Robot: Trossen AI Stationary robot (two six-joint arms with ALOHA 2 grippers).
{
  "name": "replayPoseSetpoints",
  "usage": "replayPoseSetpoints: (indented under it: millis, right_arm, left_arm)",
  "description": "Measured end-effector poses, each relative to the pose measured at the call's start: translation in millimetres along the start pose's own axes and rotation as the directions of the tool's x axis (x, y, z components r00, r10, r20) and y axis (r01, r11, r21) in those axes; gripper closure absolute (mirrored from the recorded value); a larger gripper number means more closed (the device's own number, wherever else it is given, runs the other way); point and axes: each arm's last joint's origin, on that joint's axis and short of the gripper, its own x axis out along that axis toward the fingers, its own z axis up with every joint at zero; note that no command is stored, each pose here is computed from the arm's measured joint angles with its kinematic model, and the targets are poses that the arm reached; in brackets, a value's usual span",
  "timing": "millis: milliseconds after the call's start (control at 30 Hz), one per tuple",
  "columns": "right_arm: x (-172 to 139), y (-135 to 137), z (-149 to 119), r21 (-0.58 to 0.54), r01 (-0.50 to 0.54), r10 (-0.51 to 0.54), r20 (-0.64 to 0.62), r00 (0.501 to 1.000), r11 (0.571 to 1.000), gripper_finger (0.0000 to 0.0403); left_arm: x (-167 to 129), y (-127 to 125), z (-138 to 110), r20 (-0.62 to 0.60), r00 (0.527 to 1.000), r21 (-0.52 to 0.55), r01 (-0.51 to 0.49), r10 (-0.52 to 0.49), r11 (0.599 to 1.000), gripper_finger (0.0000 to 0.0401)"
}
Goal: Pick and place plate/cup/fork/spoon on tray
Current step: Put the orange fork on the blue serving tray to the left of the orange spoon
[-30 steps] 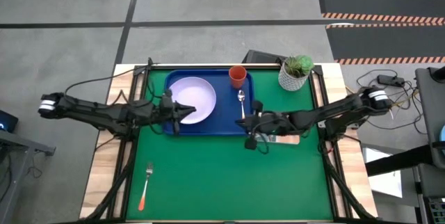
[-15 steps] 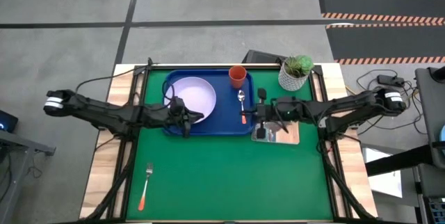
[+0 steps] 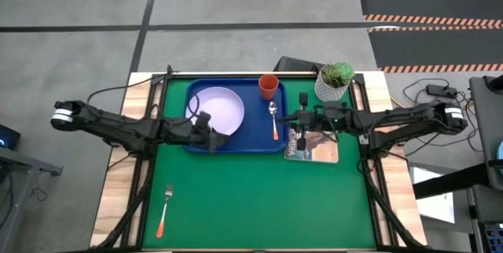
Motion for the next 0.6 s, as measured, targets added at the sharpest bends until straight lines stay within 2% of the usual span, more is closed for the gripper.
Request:
replayPoseSetpoints:
  millis: [133, 267, 367, 500, 600]
  right_arm:
    - [-9.8, -2.6, 9.7, 0.001, 0.005, -0.005, 0.052, 0.999, 1.0, 0.0394]
    - [-16.5, -4.2, 15.1, 0.011, 0.012, -0.013, 0.078, 0.997, 1.0, 0.0394]
    - [-18.2, -3.9, 16.5, 0.02, -0.01, 0.008, 0.092, 0.996, 1.0, 0.0394]
    - [-17.9, -2.3, 16.7, 0.014, -0.062, 0.06, 0.105, 0.993, 0.998, 0.0394]
    - [-17.8, -2.3, 16.7, 0.015, -0.063, 0.061, 0.106, 0.992, 0.998, 0.0394]
  left_arm:
    - [0.0, -9.9, -13.8, -0.064, 0.997, -0.139, 0.031, -0.04, 0.99, 0.04]
    - [6.3, -11.9, -42.2, -0.081, 0.997, -0.248, -0.037, 0.018, 0.968, 0.04]
    - [12.8, -14.1, -75.1, -0.141, 0.988, -0.304, -0.1, 0.059, 0.947, 0.0401]
    - [16.7, -12.0, -121.3, -0.273, 0.956, -0.427, -0.222, 0.109, 0.877, 0.0401]
    - [12.6, -12.8, -147.1, -0.417, 0.896, -0.463, -0.355, 0.154, 0.812, 0.0401]
